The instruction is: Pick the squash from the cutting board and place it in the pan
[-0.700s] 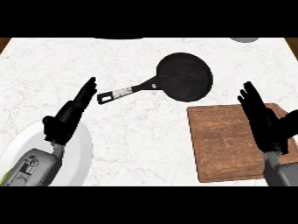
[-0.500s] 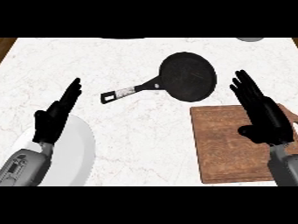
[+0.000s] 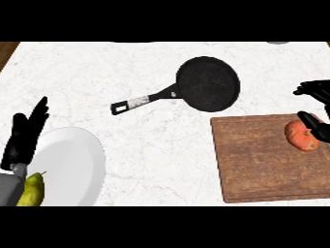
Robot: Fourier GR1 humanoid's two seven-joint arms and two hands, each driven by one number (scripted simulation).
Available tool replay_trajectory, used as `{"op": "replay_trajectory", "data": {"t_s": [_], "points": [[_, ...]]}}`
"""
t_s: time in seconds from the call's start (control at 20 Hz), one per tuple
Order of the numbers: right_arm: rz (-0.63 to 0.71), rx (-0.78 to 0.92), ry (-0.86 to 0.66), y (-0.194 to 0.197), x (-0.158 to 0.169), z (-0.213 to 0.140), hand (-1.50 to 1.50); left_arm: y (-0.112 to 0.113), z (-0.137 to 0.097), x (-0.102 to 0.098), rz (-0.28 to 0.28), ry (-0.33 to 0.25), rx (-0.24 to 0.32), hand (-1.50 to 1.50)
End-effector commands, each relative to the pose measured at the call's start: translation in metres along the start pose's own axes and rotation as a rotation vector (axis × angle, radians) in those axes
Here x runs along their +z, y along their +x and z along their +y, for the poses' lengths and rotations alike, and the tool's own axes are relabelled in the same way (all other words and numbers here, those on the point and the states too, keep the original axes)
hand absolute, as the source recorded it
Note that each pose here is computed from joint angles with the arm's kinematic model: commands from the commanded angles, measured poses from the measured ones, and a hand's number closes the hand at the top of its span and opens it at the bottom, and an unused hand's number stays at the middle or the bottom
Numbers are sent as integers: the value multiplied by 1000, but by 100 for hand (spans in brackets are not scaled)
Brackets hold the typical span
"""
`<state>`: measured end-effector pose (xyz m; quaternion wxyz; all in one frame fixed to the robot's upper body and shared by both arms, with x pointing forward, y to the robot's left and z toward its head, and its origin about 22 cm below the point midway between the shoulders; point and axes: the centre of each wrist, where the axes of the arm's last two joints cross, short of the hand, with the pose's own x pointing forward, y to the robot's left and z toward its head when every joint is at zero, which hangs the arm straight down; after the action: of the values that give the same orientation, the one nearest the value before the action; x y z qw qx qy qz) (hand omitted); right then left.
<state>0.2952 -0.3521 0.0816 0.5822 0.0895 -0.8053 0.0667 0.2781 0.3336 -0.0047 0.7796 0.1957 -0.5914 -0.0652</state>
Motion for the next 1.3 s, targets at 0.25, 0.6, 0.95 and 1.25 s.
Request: {"op": "replay_trajectory", "data": {"t_s": [0.25,0.6,0.95,1.25], "points": [[-127,79,262,47,33,-115,-150,2,15,1,57,61,-27,0],[38,540,418,105,-9,-111,-150,9,11,0,51,40,-20,0],[184,907,610,135,-42,-78,-150,14,5,1,67,21,-25,0],[252,1105,761,105,-42,-48,-150,4,13,1,68,65,-40,0]]}}
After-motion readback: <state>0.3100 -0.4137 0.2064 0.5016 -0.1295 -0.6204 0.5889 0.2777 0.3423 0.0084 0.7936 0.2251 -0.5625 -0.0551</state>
